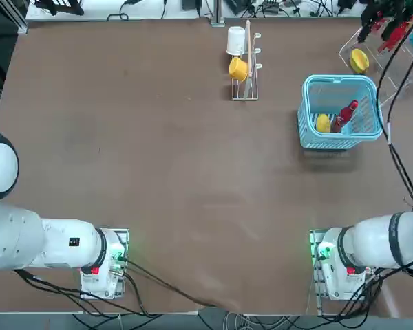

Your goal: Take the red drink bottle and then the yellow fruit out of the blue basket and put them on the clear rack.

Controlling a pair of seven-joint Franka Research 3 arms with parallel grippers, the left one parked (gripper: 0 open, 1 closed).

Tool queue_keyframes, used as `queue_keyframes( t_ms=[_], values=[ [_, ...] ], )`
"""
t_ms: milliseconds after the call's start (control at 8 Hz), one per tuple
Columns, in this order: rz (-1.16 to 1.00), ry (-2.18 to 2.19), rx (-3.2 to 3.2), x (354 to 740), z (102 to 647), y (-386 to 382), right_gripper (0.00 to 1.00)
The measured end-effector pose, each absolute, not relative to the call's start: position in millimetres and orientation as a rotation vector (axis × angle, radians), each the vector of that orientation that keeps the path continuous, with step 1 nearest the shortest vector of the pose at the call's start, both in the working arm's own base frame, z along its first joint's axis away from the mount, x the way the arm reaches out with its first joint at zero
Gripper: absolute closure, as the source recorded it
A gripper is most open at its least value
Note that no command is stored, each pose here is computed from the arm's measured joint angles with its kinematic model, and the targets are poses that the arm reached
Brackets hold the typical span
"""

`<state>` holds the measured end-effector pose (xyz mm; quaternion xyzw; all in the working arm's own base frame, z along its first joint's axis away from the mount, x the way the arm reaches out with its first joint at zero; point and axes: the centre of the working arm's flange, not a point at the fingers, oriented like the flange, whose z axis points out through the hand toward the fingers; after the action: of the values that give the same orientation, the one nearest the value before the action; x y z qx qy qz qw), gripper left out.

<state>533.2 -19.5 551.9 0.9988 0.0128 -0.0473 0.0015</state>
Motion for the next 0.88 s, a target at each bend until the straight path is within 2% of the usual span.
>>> queue_keyframes(
  t_ms=[875],
  values=[
    [-0.188,-0.039,3.121,494,426,-55,0.00]
  ],
)
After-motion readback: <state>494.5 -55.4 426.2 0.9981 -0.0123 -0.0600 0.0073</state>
